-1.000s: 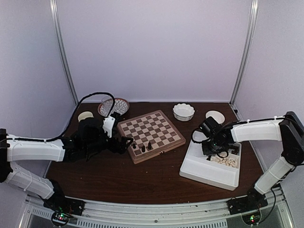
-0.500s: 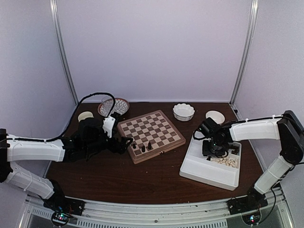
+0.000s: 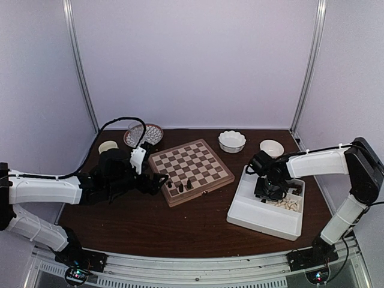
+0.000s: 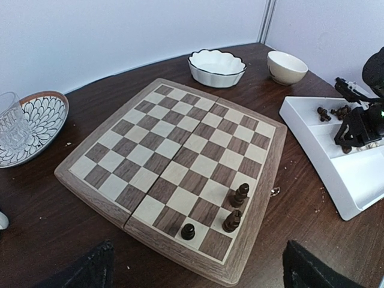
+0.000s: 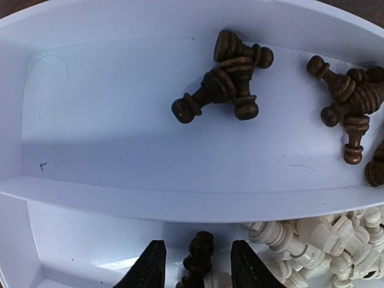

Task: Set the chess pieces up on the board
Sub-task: Pick up the bishop from the storage box.

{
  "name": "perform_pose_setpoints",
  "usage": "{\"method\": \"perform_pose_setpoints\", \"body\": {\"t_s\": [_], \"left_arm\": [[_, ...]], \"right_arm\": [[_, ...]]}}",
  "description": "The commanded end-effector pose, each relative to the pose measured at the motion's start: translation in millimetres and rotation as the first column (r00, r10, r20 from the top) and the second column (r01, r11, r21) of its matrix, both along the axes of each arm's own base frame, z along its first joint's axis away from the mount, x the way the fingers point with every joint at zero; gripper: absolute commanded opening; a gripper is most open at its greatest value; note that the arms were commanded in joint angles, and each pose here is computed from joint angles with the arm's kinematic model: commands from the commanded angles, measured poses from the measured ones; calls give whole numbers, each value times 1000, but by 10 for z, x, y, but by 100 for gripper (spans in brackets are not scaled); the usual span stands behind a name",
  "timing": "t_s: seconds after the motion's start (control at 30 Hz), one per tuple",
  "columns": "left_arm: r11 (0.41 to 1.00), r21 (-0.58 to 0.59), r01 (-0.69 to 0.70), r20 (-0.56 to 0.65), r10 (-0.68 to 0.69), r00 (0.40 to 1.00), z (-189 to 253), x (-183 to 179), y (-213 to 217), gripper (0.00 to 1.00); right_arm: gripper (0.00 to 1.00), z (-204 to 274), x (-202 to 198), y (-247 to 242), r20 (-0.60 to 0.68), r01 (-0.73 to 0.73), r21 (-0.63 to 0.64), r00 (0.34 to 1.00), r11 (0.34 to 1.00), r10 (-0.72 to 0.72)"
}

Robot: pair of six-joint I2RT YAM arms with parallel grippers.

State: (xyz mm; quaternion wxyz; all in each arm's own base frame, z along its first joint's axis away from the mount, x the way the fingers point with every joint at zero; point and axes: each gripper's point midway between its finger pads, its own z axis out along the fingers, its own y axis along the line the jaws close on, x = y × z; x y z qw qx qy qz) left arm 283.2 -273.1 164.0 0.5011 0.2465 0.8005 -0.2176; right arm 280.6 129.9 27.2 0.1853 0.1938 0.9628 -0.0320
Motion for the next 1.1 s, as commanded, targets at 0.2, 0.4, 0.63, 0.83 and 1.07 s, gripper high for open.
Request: {"method": "perform_pose_setpoints", "body": {"t_s": [0.2, 0.4, 0.63, 0.83, 1.07], "left_arm": [[999, -47, 18, 45, -16, 999, 192, -32, -30, 98], [999, -45, 18, 44, -16, 999, 193, -30, -29, 98], [999, -39, 18, 41, -16, 999, 186, -23, -34, 98], [999, -36, 21, 42, -20, 999, 183, -24, -40, 98], [999, -38, 30, 40, -28, 999, 177, -32, -53, 97]], "right_arm": [[30, -95, 75, 49, 6, 42, 41, 999, 998, -42], [14, 9, 117, 41, 30, 33, 52, 999, 998, -35], [13, 443, 200, 27, 152, -34, 69, 988, 997, 23], [13, 796, 272, 73, 269, -156, 64, 954, 986, 134], [11, 878, 336, 153, 334, -262, 39, 913, 964, 235]]}}
